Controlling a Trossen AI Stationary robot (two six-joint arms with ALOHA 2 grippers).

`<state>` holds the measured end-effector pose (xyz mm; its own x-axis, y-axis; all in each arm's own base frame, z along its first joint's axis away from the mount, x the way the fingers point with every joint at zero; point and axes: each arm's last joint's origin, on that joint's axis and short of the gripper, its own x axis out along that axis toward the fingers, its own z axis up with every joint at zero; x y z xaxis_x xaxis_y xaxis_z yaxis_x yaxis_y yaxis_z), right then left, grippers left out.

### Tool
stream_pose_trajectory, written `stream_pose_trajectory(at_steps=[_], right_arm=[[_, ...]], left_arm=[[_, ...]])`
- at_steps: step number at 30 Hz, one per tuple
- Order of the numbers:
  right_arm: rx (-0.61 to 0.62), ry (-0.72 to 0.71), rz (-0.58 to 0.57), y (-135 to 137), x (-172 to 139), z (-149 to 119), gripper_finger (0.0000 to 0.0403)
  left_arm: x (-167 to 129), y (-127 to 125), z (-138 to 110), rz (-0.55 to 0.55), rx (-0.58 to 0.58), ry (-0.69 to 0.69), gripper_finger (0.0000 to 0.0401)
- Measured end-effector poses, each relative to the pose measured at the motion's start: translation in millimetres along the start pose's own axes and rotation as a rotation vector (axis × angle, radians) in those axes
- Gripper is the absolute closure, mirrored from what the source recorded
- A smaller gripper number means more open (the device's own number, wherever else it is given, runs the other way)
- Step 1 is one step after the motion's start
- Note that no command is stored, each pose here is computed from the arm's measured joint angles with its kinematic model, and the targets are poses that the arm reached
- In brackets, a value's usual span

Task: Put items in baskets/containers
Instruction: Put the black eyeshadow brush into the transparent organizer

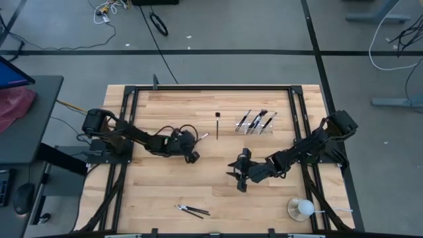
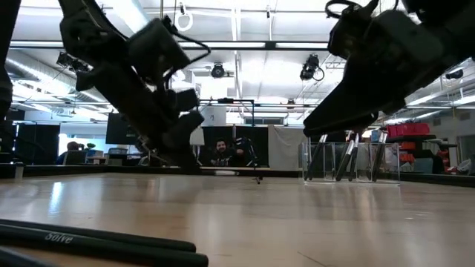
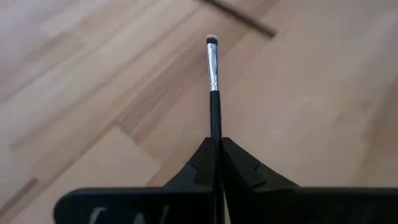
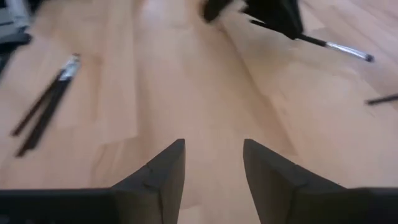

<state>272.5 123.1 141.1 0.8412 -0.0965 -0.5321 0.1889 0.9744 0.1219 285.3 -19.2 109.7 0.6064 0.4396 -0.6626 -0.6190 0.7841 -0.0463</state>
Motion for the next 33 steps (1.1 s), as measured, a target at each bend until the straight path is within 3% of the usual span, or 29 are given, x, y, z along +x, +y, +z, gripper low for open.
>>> stream_pose_trajectory(at_steps=[4,11,18,23,33], right_arm=[[0.014,-0.005,-0.023,-6,2,-2,0.0239],[0.038,-0.059,-0.054,-26,-2,-24,0.0239],[0.07,-0.136,0.05,-31,-20,-51,0.0239],[0.114,-0.195,0.094,-29,-25,-49,0.0236],[0.107,-0.385,0.138,-27,-29,-28,0.0156]], left_arm=[[-9,-13,-1,-0.044,0.03,-0.052,0.0383],[-29,-46,4,-0.236,0.054,-0.238,0.039],[-55,-72,9,-0.412,0.111,-0.433,0.0386],[-64,-79,11,-0.482,0.099,-0.489,0.0389],[-68,-80,16,-0.513,0.084,-0.539,0.0389]])
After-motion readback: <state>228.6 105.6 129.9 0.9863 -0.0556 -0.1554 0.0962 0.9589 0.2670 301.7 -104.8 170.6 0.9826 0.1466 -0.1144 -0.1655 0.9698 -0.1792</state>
